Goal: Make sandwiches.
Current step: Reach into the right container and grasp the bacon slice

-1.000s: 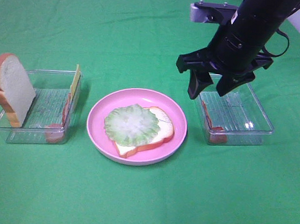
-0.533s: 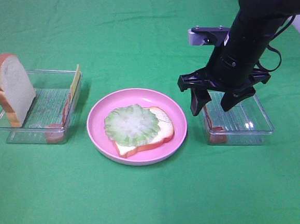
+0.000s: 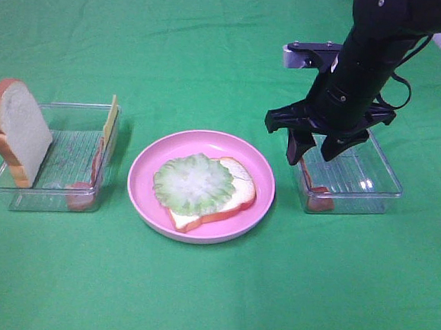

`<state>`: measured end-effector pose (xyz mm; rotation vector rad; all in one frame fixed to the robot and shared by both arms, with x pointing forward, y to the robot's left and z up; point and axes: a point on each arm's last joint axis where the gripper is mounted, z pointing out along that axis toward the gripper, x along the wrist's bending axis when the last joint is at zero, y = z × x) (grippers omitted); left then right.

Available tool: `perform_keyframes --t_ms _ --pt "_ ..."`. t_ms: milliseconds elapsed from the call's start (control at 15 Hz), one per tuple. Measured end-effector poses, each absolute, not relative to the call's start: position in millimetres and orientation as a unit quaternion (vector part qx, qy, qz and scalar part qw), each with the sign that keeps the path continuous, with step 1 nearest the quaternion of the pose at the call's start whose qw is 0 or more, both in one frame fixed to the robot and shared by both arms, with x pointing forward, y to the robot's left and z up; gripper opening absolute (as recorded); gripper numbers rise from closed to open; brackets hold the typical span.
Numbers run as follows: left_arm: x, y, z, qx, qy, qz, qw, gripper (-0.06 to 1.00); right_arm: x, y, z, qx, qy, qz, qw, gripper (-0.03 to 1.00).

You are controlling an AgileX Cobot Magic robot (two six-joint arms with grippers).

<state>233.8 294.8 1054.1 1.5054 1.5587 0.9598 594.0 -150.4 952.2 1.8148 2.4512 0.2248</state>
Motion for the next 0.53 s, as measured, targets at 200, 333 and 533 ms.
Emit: perform_keyframes --t_ms 200,333,533 --pt "234 295 1054 0.589 0.609 0.375 0.376 0.76 594 -150 952 0.593 0.801 0.074 0.042 0.52" --pt "234 295 1054 0.589 0.609 0.375 0.376 0.76 594 -150 951 0.593 0.801 0.072 0.041 0.52" --pt "234 295 1054 0.589 0.609 0.375 0.376 0.76 595 -150 938 0.591 0.804 0.056 0.032 0.47"
